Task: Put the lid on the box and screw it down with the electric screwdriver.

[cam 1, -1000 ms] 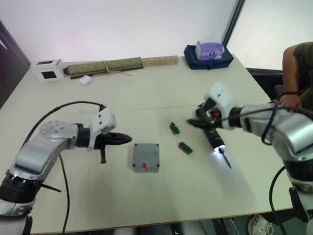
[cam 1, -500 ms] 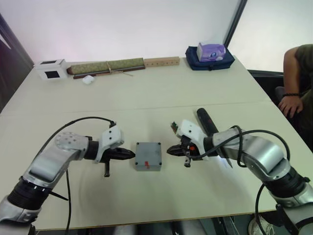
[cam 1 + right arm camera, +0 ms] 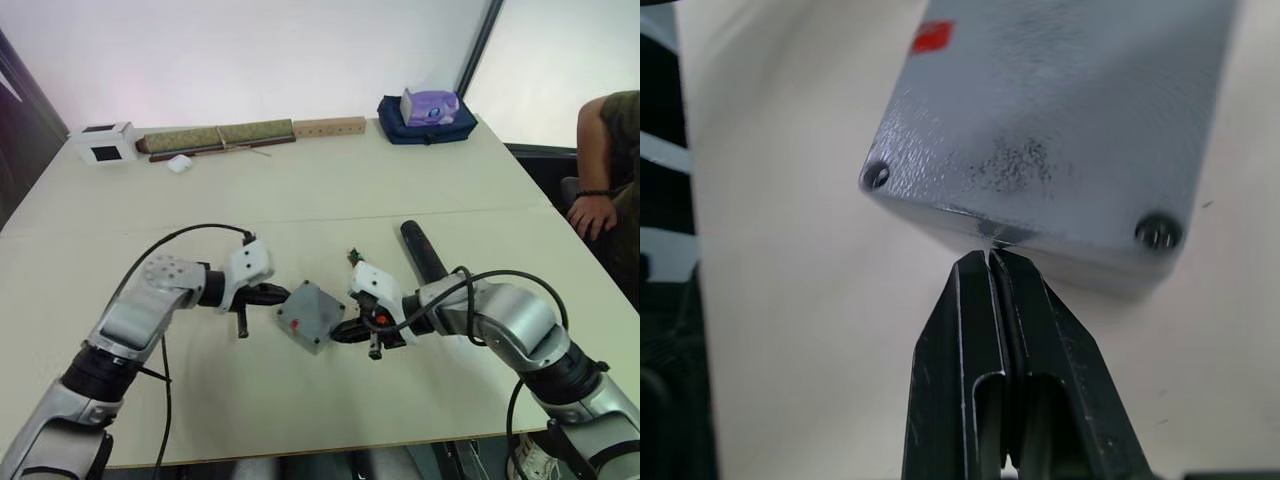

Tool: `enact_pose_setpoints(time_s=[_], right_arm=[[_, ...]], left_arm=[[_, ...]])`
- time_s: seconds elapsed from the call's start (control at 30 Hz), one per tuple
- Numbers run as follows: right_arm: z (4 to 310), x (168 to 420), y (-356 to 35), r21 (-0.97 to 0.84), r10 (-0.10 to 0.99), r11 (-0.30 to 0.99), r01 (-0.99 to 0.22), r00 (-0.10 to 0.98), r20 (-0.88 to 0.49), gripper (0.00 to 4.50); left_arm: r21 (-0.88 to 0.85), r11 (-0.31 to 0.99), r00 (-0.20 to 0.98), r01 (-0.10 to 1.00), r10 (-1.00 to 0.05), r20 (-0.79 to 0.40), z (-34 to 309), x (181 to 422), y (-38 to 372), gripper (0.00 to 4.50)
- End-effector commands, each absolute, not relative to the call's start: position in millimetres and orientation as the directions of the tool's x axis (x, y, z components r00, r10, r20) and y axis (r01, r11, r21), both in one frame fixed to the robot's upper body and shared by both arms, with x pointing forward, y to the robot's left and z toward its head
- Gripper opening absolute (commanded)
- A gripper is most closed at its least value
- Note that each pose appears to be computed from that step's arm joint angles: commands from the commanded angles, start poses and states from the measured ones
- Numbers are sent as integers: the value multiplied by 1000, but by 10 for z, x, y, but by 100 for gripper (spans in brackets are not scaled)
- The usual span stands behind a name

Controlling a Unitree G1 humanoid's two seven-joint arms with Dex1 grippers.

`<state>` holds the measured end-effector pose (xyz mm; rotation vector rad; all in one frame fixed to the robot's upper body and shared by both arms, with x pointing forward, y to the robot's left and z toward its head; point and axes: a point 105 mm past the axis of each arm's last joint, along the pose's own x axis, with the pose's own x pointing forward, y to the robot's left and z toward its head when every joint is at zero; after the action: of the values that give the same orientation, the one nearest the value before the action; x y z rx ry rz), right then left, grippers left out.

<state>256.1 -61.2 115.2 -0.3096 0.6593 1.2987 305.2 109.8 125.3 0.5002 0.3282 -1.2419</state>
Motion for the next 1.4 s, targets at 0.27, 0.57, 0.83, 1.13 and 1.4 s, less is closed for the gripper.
enact_pose_setpoints(time_s=[0.27, 0.57, 0.83, 1.13, 1.4], right_arm=[[1515, 2910, -989, -132, 704, 358, -924, 360, -612, 2], [1424, 3068, -906, -132, 718, 381, -915, 383, -582, 2], [1312, 2972, -704, -56, 756, 342, -938, 310, -576, 2], [1320, 2891, -592, 21, 791, 333, -943, 268, -550, 2], [1346, 2873, -515, 45, 803, 336, -941, 261, -537, 2]], left_arm=[[196, 161, 248, 967, -758, -603, 1236, 2821, 1451, 0], [120, 119, 168, 986, -790, -590, 1126, 2586, 1425, 0], [152, 133, 196, 979, -802, -564, 1128, 2694, 1237, 0], [201, 147, 235, 969, -807, -542, 1335, 2893, 1067, 0], [221, 182, 275, 958, -800, -533, 1385, 3030, 1134, 0]])
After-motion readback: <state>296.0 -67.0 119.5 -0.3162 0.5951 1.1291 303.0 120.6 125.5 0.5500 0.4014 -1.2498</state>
